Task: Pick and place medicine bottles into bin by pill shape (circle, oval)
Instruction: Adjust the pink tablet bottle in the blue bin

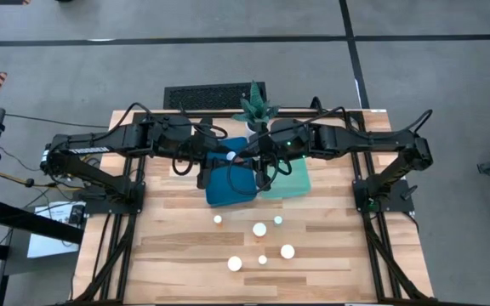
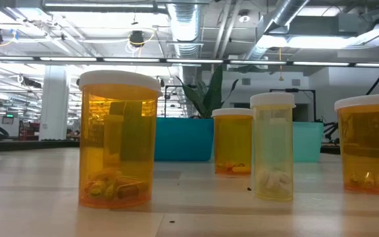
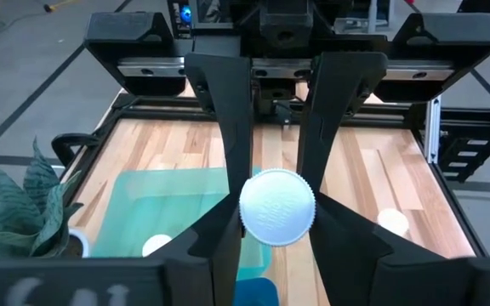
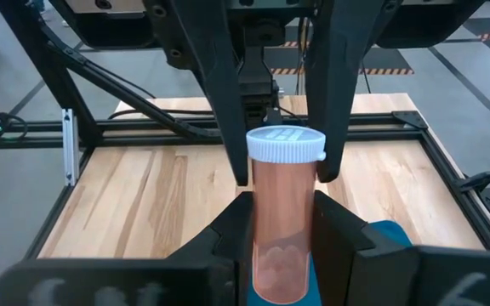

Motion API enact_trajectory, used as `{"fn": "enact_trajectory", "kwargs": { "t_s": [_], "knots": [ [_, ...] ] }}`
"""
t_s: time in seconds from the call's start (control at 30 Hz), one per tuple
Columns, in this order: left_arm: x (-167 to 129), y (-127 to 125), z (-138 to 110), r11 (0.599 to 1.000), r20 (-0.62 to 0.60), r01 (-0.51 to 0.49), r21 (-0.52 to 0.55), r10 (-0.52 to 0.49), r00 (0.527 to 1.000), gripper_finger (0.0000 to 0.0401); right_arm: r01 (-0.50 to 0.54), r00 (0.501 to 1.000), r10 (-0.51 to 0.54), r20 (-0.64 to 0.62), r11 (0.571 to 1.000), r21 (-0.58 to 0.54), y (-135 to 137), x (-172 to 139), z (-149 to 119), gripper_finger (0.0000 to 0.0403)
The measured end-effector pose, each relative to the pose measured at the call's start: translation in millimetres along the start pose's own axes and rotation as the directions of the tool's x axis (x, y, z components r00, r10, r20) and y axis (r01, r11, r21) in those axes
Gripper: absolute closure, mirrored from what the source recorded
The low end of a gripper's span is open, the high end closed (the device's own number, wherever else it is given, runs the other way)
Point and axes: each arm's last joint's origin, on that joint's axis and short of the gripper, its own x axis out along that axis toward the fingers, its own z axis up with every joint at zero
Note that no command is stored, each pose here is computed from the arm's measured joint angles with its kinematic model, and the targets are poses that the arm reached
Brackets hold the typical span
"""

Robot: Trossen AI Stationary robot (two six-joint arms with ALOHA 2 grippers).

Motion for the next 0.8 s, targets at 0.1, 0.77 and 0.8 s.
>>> {"fn": "enact_trajectory", "kwargs": {
  "t_s": [0.1,0.77,0.8],
  "knots": [
    [0.0,0.0,0.0,1.0,0.0,-0.001,0.0,0.001,1.0,0.0288,0.0,1.0,0.0,0.0,1.0,0.0,0.0,0.0,0.0,0.03],
    [-0.1,0.2,0.1,1.0,0.002,-0.008,-0.007,0.008,1.0,0.0284,0.002,0.998,-0.002,-0.056,1.0,0.001,-0.2,-0.6,-5.2,0.0171],
    [-0.2,0.3,-0.5,1.0,-0.004,-0.013,-0.007,0.013,1.0,0.0284,0.003,0.997,-0.003,-0.071,1.0,0.003,-0.2,-2.2,-6.3,0.0164]
  ]
}}
